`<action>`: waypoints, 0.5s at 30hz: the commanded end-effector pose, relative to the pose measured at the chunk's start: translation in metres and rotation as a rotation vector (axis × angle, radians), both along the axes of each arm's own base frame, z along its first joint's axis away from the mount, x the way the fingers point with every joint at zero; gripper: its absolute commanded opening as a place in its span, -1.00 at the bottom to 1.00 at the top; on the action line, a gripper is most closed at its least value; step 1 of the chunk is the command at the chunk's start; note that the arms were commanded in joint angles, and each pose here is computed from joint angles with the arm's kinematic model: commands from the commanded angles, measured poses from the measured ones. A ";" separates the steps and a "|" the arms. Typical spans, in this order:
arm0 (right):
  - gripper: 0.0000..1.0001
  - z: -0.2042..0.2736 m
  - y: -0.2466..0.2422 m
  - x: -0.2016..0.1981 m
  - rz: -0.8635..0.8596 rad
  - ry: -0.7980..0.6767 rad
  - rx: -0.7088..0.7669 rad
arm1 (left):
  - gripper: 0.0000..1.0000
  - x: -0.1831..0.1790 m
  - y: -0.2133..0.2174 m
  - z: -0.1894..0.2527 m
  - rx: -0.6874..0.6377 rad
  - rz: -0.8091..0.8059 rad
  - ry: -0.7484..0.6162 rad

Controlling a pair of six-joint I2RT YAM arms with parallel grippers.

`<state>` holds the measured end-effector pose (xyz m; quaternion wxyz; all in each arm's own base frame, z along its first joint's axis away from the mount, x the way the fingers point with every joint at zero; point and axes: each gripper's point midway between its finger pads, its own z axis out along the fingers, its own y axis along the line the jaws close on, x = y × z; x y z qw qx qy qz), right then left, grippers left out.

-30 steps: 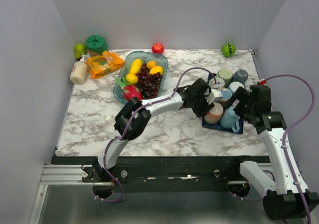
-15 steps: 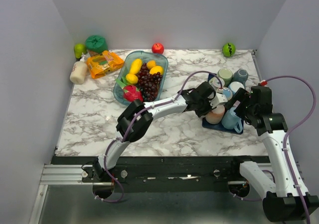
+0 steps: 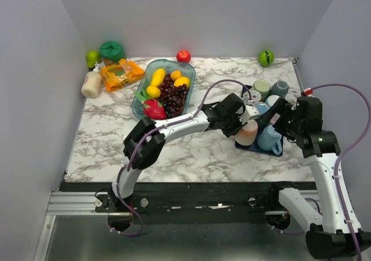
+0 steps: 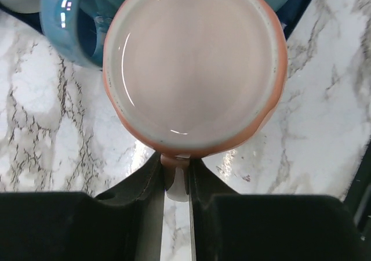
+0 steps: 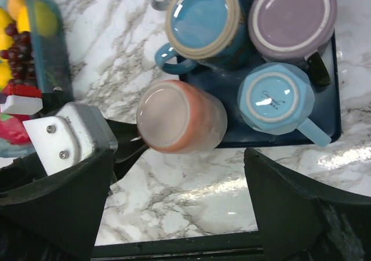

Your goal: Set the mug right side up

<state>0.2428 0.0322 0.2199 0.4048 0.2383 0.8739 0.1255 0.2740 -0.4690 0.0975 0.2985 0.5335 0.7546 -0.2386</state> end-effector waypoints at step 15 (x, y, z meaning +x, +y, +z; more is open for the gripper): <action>0.97 0.166 0.074 -0.016 0.404 -0.529 0.239 | -1.00 0.024 0.084 0.323 -0.907 0.362 0.315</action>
